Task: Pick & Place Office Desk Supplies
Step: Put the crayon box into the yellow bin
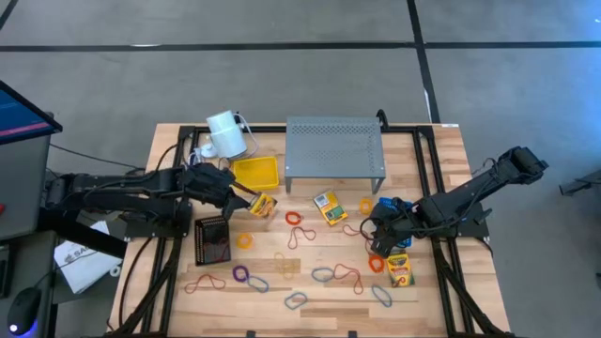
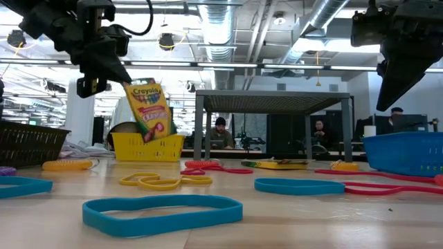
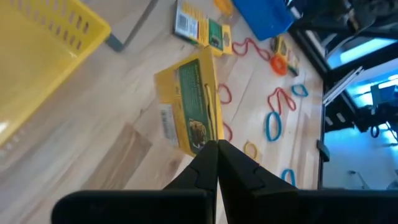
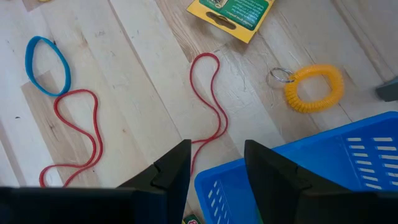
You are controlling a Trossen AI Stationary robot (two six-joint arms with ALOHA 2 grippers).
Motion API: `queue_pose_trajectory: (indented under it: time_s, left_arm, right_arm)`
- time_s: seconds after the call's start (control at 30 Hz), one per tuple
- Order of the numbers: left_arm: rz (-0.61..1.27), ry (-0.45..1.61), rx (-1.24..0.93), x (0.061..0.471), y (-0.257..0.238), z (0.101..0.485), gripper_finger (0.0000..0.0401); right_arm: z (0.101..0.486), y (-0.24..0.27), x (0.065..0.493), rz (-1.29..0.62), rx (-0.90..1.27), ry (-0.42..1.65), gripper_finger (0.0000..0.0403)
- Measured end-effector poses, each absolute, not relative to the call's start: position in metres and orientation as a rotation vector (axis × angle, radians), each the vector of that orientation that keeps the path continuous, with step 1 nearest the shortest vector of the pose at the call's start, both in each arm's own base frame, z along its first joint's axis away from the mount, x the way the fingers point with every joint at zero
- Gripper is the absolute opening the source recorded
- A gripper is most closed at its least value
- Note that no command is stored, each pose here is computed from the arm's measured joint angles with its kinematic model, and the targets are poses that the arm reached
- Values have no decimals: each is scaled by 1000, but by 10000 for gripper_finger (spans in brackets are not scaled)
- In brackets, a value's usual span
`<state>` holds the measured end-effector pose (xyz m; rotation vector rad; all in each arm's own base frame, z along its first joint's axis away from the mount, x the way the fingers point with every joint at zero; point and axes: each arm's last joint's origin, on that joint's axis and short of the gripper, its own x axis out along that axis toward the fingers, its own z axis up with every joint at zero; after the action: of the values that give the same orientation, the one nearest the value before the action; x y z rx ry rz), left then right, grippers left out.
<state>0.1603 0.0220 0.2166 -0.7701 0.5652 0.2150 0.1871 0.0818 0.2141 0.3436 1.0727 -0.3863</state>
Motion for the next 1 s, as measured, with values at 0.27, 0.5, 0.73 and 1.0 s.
queue_pose_trajectory:
  time_s: [0.27, 0.5, 0.73, 1.0]
  left_arm:
    - [254, 450, -710, 153, 28, 248, 0]
    - [362, 448, -609, 149, 37, 270, 0]
    - [449, 426, -559, 148, 50, 275, 0]
    - [558, 496, -504, 155, 65, 264, 0]
  right_arm:
    - [214, 82, 187, -386, 344, 1073, 147]
    - [214, 82, 187, -386, 344, 1073, 147]
    - [214, 82, 187, -386, 345, 1073, 147]
    - [214, 82, 187, -385, 348, 1072, 147]
